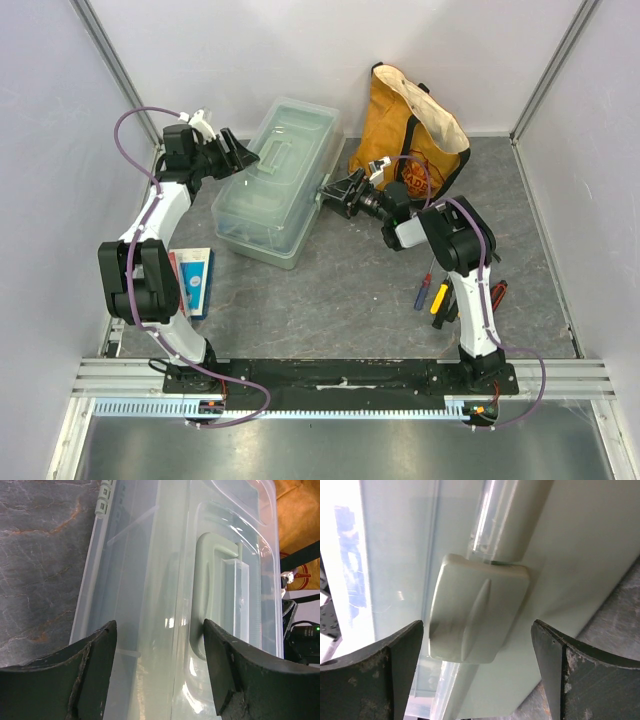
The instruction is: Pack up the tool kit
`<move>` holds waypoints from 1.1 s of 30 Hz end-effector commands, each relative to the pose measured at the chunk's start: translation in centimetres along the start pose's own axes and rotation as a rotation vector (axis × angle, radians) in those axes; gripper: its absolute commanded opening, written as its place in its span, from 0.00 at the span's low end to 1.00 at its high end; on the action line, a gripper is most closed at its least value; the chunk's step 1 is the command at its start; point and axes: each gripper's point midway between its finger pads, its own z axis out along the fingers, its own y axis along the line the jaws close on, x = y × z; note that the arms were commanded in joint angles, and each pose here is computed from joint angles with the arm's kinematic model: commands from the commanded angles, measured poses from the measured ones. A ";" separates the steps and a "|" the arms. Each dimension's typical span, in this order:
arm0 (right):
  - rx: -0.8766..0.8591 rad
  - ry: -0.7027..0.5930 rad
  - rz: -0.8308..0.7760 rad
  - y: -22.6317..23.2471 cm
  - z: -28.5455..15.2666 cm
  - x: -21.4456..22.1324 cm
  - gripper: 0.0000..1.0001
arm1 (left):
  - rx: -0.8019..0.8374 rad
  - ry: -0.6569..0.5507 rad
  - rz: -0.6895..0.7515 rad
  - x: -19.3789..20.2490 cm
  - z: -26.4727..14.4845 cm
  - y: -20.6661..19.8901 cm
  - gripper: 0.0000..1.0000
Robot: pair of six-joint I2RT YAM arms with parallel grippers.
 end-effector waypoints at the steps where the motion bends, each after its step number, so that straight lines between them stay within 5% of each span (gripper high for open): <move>1: -0.196 -0.010 -0.014 4.6 1.9 0.6 0.94 | 0.138 0.473 -0.260 13.8 -0.1 -3.1 0.73; 8: -0.150 -0.002 -0.042 4.6 2.7 1.1 0.95 | 0.205 0.499 -0.247 15.5 -0.3 -4.9 0.73; 14: -0.166 0.026 -0.013 4.8 3.1 1.7 0.62 | 0.213 0.527 -0.246 17.2 -0.2 -5.2 0.73; 18: -0.126 0.023 -0.022 4.7 3.2 1.5 0.50 | 0.206 0.542 -0.246 18.1 -0.1 -5.1 0.72; 33: 0.025 -0.027 -0.072 4.7 3.5 0.2 0.38 | 0.095 0.547 -0.276 19.7 0.4 -3.5 0.72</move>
